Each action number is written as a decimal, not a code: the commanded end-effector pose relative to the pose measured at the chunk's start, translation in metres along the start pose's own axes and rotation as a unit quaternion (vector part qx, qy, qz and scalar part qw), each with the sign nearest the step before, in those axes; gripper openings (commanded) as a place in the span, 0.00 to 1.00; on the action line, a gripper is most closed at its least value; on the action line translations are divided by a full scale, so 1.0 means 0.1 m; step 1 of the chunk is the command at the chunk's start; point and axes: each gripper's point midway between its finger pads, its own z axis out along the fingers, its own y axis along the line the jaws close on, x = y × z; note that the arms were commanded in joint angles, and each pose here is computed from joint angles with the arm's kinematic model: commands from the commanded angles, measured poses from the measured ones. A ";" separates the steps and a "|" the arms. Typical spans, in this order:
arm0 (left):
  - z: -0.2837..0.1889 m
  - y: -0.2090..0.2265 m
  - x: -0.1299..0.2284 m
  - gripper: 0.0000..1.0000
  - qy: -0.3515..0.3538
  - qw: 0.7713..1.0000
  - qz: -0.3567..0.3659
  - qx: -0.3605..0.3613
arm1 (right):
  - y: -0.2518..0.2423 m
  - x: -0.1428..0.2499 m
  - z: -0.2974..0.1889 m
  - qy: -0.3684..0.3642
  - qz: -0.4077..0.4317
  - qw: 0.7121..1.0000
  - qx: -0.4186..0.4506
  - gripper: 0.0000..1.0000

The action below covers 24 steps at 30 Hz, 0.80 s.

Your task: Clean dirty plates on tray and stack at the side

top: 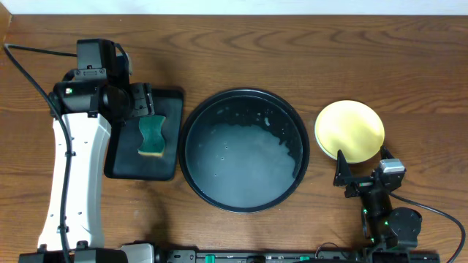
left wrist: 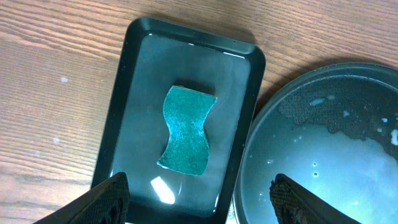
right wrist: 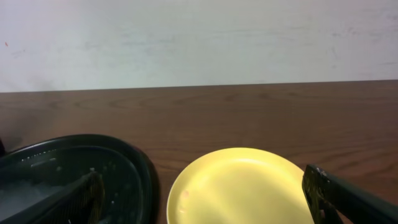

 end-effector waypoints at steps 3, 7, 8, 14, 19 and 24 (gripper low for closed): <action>0.00 0.00 -0.01 0.74 0.000 1.000 -0.005 0.001 | 0.05 0.01 0.00 -0.001 -0.007 1.000 -0.011 0.99; 0.00 0.05 -0.02 0.74 -0.002 1.000 0.000 -0.012 | 0.05 0.01 0.00 -0.001 -0.007 1.000 -0.011 0.99; 0.00 0.05 -0.02 0.74 -0.002 1.000 0.000 -0.012 | 0.05 0.00 0.00 -0.001 -0.007 1.000 -0.011 0.99; -0.09 0.01 -0.05 0.74 -0.029 1.000 -0.001 -0.002 | 0.05 0.00 0.00 -0.001 -0.007 1.000 -0.011 0.99; -0.25 -0.05 -0.30 0.74 -0.141 0.990 0.001 0.019 | 0.05 0.00 0.00 -0.001 -0.007 1.000 -0.011 0.99; -0.46 -0.07 -0.37 0.74 -0.255 0.966 0.004 0.034 | 0.05 0.00 0.00 -0.001 -0.007 1.000 -0.011 0.99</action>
